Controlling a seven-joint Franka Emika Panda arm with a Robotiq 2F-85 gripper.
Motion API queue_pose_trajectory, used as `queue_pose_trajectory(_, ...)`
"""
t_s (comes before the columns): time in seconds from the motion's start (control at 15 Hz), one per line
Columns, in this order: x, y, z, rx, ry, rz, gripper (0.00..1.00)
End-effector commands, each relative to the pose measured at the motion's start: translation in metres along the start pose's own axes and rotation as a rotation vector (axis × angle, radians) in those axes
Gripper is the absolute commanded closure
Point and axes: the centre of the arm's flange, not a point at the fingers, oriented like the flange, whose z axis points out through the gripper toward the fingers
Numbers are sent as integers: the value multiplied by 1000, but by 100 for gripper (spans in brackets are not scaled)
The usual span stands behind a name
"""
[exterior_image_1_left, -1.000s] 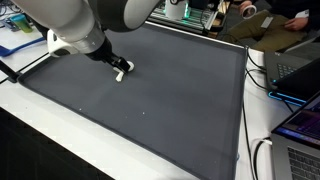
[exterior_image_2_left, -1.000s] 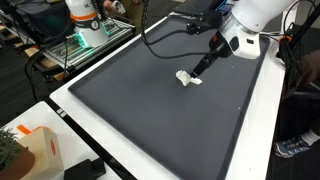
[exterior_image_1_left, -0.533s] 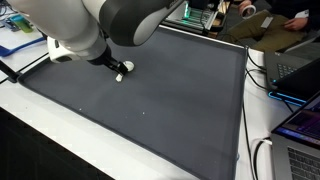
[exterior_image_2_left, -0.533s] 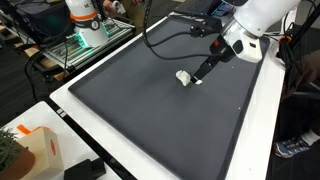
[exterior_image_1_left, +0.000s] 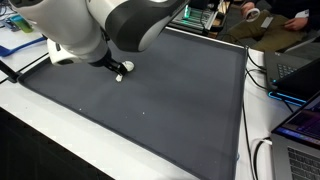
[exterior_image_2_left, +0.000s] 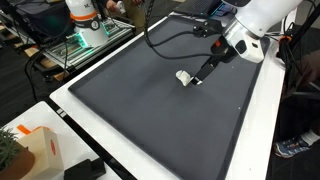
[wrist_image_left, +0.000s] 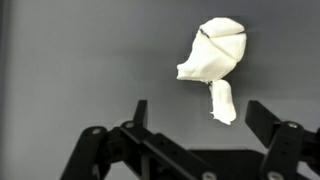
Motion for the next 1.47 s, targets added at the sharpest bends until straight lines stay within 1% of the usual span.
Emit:
queue_pose_trajectory(0.0,42,-1,-11,-51,-17,-34,0)
queue_pose_trajectory(0.2,40,-10,-16,-53,-9,-35,0)
queue_pose_trajectory(0.33,31,-19,-22,-43,-3,-36,0)
queue_pose_trajectory(0.6,20,-39,-32,-47,24,-81,0)
queue_pose_trajectory(0.93,12,-50,-35,-82,23,-138,0)
queue_pose_trajectory(1.0,7,-44,-38,-78,29,-125,0)
queue_pose_trajectory(1.07,2,-36,-41,-69,44,-86,0)
queue_pose_trajectory(1.13,-10,-17,-44,-51,71,5,0)
queue_pose_trajectory(1.2,-23,4,-45,-32,76,64,0)
queue_pose_trajectory(1.33,-55,46,-45,23,65,144,0)
queue_pose_trajectory(1.4,-69,64,-47,77,51,159,0)
